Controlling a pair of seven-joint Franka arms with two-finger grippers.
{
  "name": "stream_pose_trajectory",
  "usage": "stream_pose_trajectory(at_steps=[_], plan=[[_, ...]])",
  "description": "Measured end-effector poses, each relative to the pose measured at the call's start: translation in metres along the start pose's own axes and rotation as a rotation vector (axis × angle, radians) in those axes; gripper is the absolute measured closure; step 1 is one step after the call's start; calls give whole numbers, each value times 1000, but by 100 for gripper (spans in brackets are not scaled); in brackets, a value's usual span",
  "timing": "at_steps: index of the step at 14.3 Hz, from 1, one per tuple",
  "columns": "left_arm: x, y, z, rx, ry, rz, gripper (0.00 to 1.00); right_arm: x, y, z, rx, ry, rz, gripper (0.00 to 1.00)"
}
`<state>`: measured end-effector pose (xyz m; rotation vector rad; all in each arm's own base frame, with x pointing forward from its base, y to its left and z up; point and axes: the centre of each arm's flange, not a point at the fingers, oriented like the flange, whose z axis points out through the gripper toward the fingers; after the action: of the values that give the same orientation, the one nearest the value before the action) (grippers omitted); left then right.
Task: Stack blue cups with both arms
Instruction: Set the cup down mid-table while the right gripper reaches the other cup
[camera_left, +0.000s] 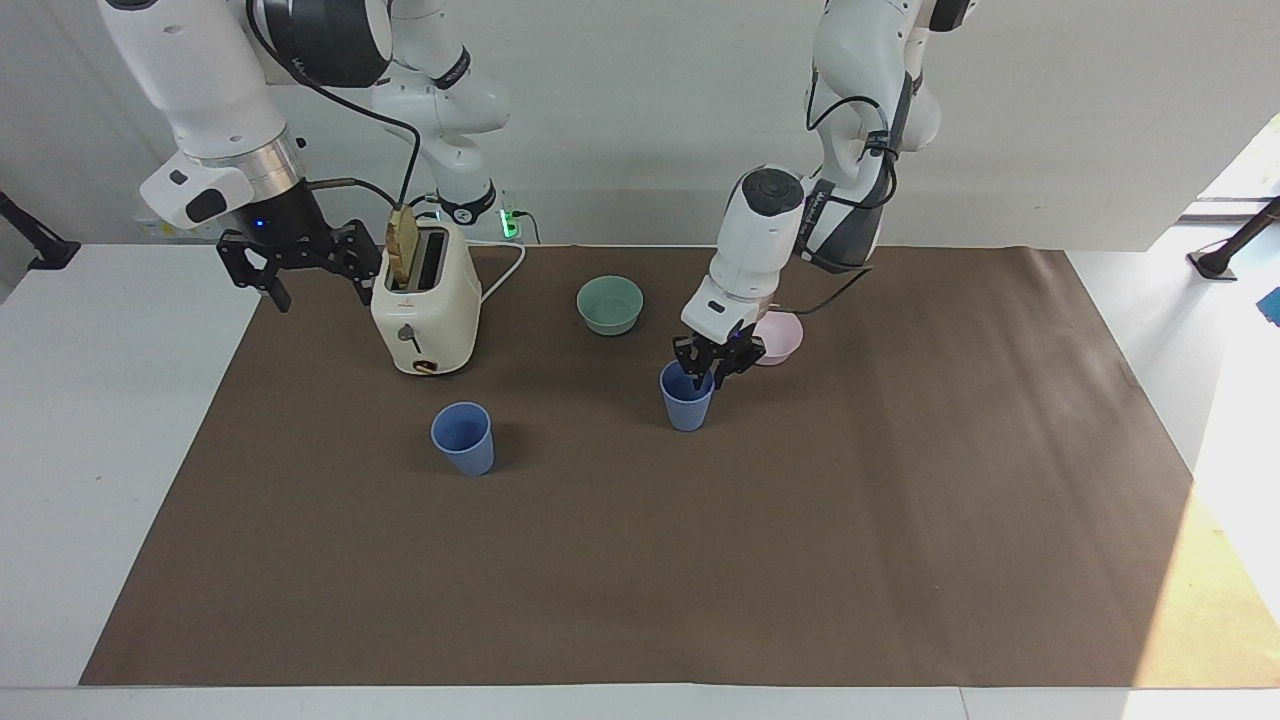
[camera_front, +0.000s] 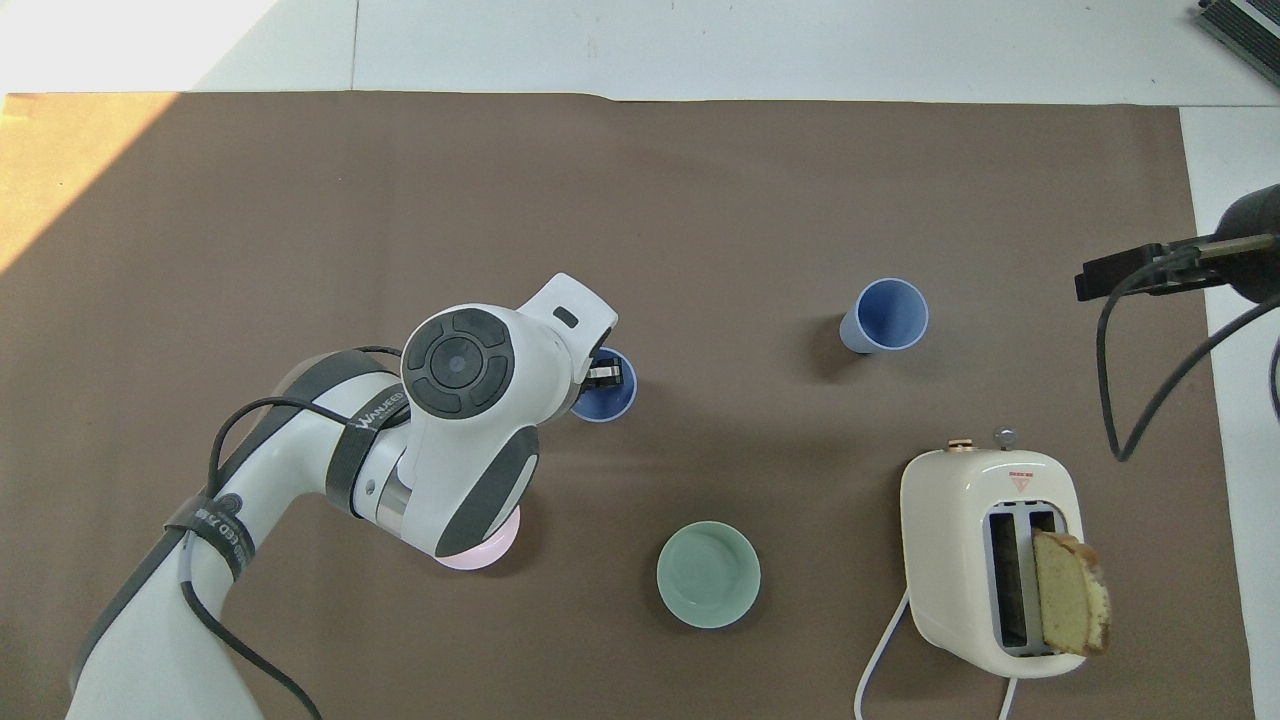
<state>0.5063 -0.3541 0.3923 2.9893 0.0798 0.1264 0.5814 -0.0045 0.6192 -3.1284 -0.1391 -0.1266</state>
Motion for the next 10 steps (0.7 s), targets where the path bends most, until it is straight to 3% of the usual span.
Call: stream_pose_trajectory(at_steps=[5,10], plan=[[31,-40,-31,8,13,20,0,0,1,40,3,-21,3,0],[61,-155,-147,40,-5,140,0,11,-7,118,2,-42,-8,0]])
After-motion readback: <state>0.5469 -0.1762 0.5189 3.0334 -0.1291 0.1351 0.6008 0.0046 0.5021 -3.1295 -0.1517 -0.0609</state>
